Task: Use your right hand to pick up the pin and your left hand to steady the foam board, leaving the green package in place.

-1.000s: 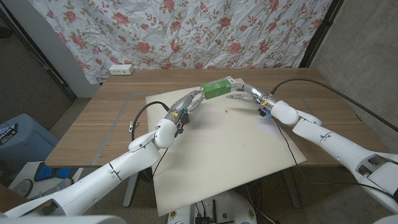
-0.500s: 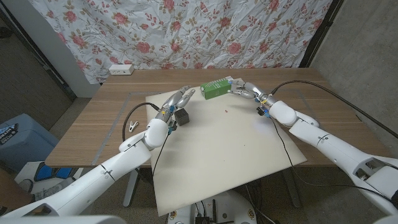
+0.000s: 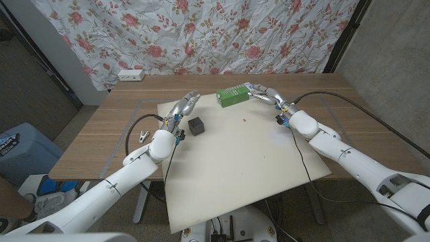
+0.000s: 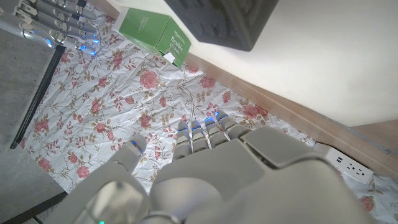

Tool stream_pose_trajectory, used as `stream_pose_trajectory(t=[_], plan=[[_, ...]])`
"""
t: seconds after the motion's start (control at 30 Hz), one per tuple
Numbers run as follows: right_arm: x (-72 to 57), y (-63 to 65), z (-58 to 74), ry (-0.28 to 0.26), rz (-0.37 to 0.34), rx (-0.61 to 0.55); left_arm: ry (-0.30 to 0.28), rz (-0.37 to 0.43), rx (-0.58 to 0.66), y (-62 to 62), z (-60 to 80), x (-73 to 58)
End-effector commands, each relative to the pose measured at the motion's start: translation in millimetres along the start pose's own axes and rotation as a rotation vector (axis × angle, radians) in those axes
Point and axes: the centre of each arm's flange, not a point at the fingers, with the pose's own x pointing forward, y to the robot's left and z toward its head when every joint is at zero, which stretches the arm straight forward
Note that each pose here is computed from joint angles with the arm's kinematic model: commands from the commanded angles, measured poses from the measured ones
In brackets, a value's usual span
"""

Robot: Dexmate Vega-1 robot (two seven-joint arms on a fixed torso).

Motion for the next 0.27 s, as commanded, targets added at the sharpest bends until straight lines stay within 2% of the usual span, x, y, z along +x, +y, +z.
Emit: stream_pose_trajectory(t=[0.03,0.27], plan=[[-6.3,-3.7,-12.5,0.041,-0.045,0.128,0.021,0.071,-0.158,1.2,-16.5,7.4],[-15.6,-7.2,-19.4,0.056,-0.113,0.218,0.021,0.070,-0.186,-3.5,-20.5,9.5]])
